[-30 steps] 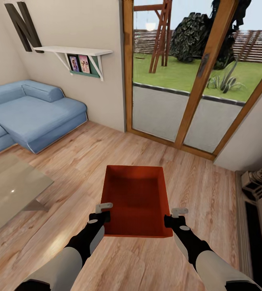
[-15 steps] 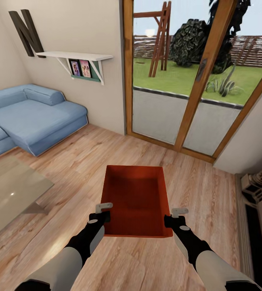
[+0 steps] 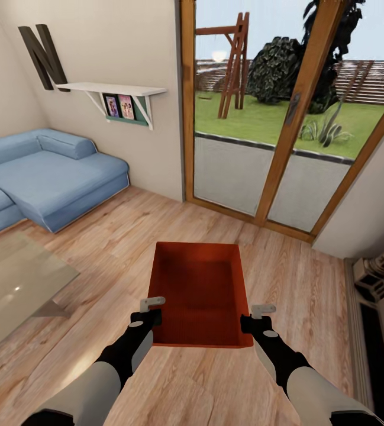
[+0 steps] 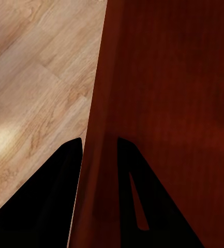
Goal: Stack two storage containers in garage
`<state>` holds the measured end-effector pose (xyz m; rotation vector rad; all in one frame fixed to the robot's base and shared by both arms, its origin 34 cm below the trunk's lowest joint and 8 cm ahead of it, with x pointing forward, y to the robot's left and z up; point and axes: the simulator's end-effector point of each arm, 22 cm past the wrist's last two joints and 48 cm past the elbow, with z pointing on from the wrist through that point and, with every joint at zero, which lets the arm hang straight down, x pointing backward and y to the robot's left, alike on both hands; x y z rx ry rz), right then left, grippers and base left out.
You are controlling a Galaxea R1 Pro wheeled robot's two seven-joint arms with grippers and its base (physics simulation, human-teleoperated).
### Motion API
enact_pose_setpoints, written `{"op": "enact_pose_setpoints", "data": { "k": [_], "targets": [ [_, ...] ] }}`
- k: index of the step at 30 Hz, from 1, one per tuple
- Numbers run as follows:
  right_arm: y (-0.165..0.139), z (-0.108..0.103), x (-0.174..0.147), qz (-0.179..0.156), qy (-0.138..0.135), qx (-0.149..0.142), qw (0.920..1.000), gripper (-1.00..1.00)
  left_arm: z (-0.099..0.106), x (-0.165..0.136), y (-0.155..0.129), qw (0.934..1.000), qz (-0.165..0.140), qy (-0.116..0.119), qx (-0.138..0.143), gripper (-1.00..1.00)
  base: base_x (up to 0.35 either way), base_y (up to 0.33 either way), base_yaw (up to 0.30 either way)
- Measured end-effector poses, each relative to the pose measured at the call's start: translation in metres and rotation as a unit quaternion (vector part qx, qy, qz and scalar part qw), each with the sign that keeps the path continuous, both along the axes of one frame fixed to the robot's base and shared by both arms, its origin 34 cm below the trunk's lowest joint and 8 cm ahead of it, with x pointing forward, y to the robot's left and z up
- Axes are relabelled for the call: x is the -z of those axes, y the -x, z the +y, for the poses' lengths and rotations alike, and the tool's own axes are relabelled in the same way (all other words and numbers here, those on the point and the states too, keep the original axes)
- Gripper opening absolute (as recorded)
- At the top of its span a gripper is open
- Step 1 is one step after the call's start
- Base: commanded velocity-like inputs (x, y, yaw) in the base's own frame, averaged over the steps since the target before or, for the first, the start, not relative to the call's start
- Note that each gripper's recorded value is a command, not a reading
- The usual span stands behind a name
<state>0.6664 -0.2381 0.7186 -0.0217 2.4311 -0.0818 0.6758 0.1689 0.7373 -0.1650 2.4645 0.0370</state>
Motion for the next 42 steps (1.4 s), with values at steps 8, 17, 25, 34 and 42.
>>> {"op": "enact_pose_setpoints", "data": {
  "k": [8,17,25,34,42],
  "targets": [
    [-0.0019,-0.0001,-0.0037,-0.003,0.0,0.0,1.0,-1.0,-0.0001,-0.0038,-0.0018,1.0,-0.003,0.0,0.0,-1.0,0.0,0.0,0.0],
    [-0.0019,0.0,-0.0037,-0.004,0.0,0.0,1.0,-1.0,0.0,-0.0041,-0.0021,1.0,-0.004,0.0,0.0,-1.0,0.0,0.0,0.0],
    [-0.0023,-0.0001,-0.004,-0.004,0.0,0.0,1.0,-1.0,-0.0001,-0.004,-0.002,1.0,-0.004,0.0,0.0,-1.0,0.0,0.0,0.0],
    [-0.0022,-0.0001,-0.004,-0.004,0.0,0.0,1.0,-1.0,-0.0001,-0.004,-0.002,1.0,-0.004,0.0,0.0,-1.0,0.0,0.0,0.0],
    [-0.0017,0.0,-0.0036,-0.004,-0.001,0.001,1.0,-1.0,-0.0001,-0.0043,-0.0023,1.0,-0.004,0.0,0.0,-1.0,0.0,0.0,0.0]
  ]
}}
